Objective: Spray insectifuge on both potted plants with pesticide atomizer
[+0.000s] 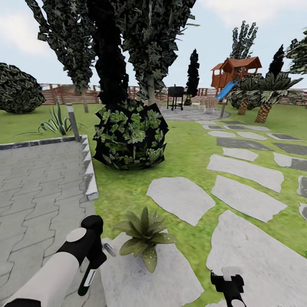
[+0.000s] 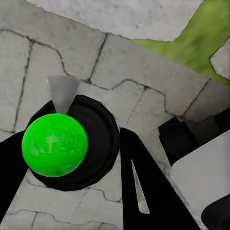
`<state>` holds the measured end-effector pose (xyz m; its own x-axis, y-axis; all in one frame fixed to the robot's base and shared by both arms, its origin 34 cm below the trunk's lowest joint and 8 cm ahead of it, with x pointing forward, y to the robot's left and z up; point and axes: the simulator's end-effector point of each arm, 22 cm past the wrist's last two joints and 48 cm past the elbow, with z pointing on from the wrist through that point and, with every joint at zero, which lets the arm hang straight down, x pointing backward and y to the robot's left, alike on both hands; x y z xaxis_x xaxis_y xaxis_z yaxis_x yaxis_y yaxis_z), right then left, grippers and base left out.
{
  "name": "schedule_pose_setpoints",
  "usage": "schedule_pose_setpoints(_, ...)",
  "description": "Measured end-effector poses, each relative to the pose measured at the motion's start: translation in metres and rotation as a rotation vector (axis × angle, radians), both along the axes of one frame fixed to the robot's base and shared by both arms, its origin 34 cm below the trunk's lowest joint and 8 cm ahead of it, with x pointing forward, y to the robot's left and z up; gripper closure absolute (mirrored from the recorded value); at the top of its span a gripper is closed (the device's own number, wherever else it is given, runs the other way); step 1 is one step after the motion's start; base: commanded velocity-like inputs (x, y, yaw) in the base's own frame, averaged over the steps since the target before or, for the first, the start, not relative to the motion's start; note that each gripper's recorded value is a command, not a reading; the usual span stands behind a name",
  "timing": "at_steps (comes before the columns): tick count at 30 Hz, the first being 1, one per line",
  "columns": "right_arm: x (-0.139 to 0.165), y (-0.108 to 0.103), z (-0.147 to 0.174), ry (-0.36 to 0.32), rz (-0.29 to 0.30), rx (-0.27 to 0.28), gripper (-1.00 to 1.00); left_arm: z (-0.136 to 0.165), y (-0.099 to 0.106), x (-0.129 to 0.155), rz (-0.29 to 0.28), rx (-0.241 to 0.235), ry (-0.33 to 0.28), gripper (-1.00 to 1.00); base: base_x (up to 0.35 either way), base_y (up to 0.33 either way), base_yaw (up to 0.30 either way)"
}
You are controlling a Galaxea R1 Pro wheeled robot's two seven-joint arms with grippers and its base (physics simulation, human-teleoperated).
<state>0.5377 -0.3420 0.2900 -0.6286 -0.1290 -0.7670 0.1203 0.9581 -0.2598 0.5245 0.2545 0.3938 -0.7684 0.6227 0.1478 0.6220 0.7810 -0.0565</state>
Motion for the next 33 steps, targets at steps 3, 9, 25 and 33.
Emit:
schedule_pose_setpoints(3, 0.000, 0.000, 0.000, 0.000, 0.000, 0.000, -1.00, 0.000, -0.001, 0.000, 0.000, -0.002, -0.001, 1.00, 0.232, 0.246, -0.263)
schedule_pose_setpoints(9, 0.000, 0.000, 0.000, 0.000, 0.000, 0.000, -1.00, -0.004, 0.005, -0.005, 0.001, 0.007, 0.007, 1.00, 0.090, 0.081, -0.193)
schedule_pose_setpoints(25, 0.000, 0.000, 0.000, 0.000, 0.001, -0.001, -1.00, -0.032, 0.014, -0.033, 0.065, -0.013, 0.020, 1.00, -0.014, 0.021, -0.136)
schedule_pose_setpoints(33, 0.000, 0.000, 0.000, 0.001, 0.001, -0.001, -1.00, -0.028, 0.011, -0.026, 0.076, -0.032, 0.005, 1.00, -0.180, 0.251, -0.041)
